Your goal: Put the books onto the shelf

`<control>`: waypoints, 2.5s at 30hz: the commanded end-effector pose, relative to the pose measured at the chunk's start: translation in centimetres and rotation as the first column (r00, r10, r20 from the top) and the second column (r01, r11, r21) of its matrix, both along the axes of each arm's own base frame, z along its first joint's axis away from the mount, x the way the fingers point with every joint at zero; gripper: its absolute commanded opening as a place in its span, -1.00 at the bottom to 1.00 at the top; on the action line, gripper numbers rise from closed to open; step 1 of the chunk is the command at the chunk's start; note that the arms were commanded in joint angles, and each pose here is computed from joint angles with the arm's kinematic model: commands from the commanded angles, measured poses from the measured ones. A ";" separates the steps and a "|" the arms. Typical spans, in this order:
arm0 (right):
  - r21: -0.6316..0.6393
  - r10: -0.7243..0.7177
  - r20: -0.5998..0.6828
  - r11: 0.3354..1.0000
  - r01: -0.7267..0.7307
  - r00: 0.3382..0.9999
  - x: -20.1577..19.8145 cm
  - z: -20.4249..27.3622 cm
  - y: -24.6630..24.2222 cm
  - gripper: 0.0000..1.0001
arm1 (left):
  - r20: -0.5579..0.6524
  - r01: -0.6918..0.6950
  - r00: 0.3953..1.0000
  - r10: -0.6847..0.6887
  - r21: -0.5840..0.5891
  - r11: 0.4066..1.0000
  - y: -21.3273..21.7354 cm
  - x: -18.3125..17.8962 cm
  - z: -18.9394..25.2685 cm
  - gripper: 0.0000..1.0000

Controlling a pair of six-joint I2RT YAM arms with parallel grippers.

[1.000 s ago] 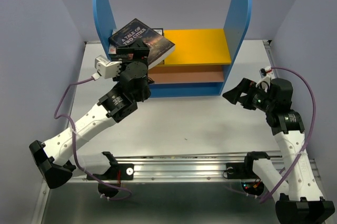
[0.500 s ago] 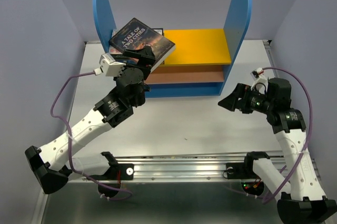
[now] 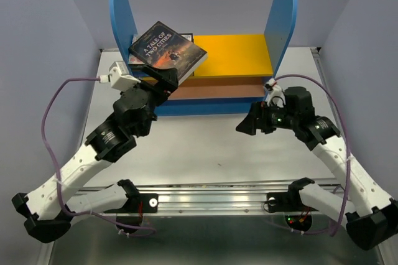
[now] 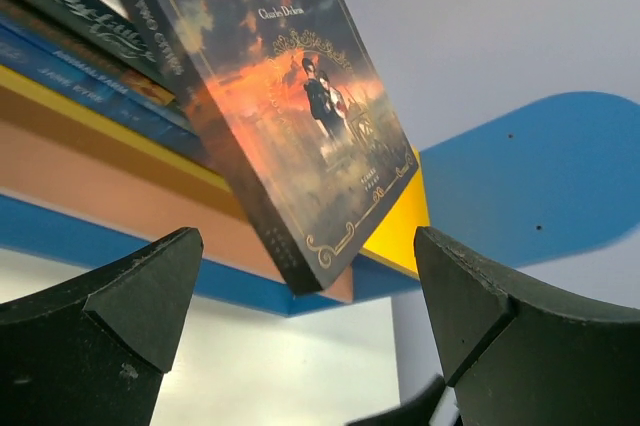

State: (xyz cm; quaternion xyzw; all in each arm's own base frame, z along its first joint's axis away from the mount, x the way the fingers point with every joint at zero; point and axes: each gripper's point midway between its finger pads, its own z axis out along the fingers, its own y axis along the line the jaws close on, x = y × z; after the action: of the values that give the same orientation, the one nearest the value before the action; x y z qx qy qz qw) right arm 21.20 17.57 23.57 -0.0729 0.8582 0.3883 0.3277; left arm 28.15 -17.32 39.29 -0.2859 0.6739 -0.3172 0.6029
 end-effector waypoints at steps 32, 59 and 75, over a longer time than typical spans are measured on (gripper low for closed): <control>-0.173 -0.028 0.583 0.972 0.157 0.812 19.9 15.0 14.2 -0.69 | 0.010 0.098 0.995 -0.100 0.108 0.989 -1.4 0.6 -1.3 -1.00; -0.170 -0.079 0.716 0.944 0.284 0.693 26.7 18.6 16.1 -0.42 | 0.065 0.348 0.929 -0.363 0.178 0.921 -8.8 4.5 0.1 -1.00; -0.191 -0.201 0.692 0.875 0.445 0.693 24.3 18.0 10.5 0.29 | 0.056 0.458 0.876 -0.479 0.216 0.862 -8.9 1.5 -0.8 -1.00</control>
State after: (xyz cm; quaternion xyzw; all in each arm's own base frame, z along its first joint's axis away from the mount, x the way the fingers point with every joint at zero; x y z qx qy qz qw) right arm 48.36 29.28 37.34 -0.1357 0.7664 0.0817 0.6225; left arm 31.64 -27.92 34.81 -0.0530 0.7552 -0.3777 0.5331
